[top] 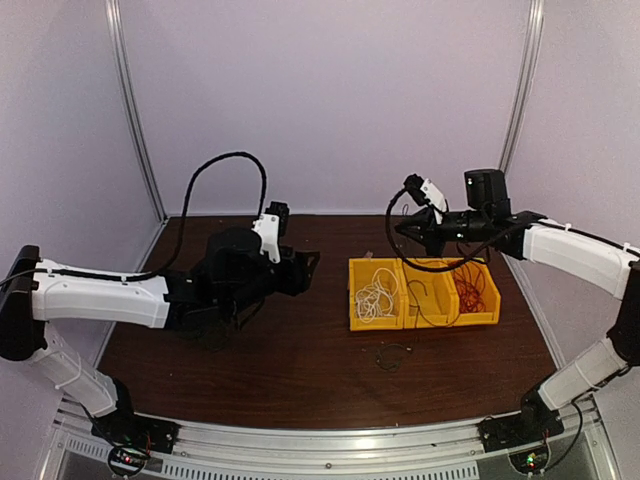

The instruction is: Untangle the cables

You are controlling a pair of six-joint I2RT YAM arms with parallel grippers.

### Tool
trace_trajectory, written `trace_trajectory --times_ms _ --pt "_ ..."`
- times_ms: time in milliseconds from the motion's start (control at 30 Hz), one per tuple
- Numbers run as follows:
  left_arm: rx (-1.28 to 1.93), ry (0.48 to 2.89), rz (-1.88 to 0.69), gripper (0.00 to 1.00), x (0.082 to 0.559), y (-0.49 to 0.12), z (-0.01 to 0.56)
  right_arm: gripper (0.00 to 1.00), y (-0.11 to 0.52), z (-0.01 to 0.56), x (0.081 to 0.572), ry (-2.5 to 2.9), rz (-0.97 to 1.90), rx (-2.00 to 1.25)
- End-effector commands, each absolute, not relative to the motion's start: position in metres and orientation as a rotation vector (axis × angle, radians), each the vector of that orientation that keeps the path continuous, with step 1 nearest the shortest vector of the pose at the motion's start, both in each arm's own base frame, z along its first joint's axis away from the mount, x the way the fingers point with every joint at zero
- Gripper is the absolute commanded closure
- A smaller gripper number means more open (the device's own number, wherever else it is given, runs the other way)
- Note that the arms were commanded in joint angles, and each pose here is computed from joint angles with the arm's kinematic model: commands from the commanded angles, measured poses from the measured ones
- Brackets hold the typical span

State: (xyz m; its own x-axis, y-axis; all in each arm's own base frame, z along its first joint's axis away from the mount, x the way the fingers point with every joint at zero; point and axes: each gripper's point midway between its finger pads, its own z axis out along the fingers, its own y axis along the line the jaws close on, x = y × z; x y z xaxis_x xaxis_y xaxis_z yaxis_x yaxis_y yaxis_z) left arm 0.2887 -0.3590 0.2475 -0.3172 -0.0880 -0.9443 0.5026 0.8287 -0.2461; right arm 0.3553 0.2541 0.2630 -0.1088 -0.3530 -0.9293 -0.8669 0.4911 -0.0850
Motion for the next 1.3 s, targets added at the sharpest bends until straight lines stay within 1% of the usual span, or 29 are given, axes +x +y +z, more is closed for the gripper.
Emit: trace_trajectory --times_ms 0,167,300,433,633,833,1000,1033,1100,1200,1233,1267 --pt "0.269 1.772 -0.631 0.37 0.292 -0.354 0.26 1.0 0.261 0.261 0.36 1.613 0.691 -1.022" --pt "0.263 1.777 -0.637 0.37 0.292 -0.355 0.258 1.0 0.254 0.228 0.366 1.688 0.679 -1.018" --pt "0.26 1.781 -0.627 0.38 0.291 -0.351 0.257 1.0 0.229 0.196 0.372 1.817 0.554 -1.031" --pt "0.255 1.779 -0.61 0.37 0.29 -0.345 0.255 1.0 0.208 0.163 0.365 1.958 0.481 -1.057" --pt "0.259 1.781 -0.612 0.37 0.29 -0.347 0.251 1.0 0.196 0.111 0.357 2.179 0.464 -1.069" --pt "0.269 1.785 -0.633 0.38 0.29 -0.353 0.252 1.0 0.19 0.085 0.374 2.311 0.433 -0.967" --pt "0.259 1.781 -0.635 0.38 0.288 -0.348 0.254 1.0 0.184 0.084 0.376 2.341 0.385 -0.941" --pt "0.256 1.78 -0.633 0.38 0.288 -0.346 0.254 0.96 0.184 0.087 0.374 2.34 0.392 -0.949" --pt "0.249 1.78 -0.629 0.38 0.288 -0.344 0.253 0.83 0.185 0.101 0.369 2.326 0.411 -0.961" --pt "0.252 1.784 -0.628 0.38 0.287 -0.345 0.25 0.69 0.183 0.132 0.361 2.291 0.402 -0.96" --pt "0.252 1.785 -0.626 0.38 0.288 -0.345 0.25 0.66 0.18 0.141 0.358 2.288 0.389 -0.958" --pt "0.254 1.786 -0.624 0.38 0.288 -0.346 0.249 0.65 0.177 0.15 0.354 2.296 0.373 -0.959"
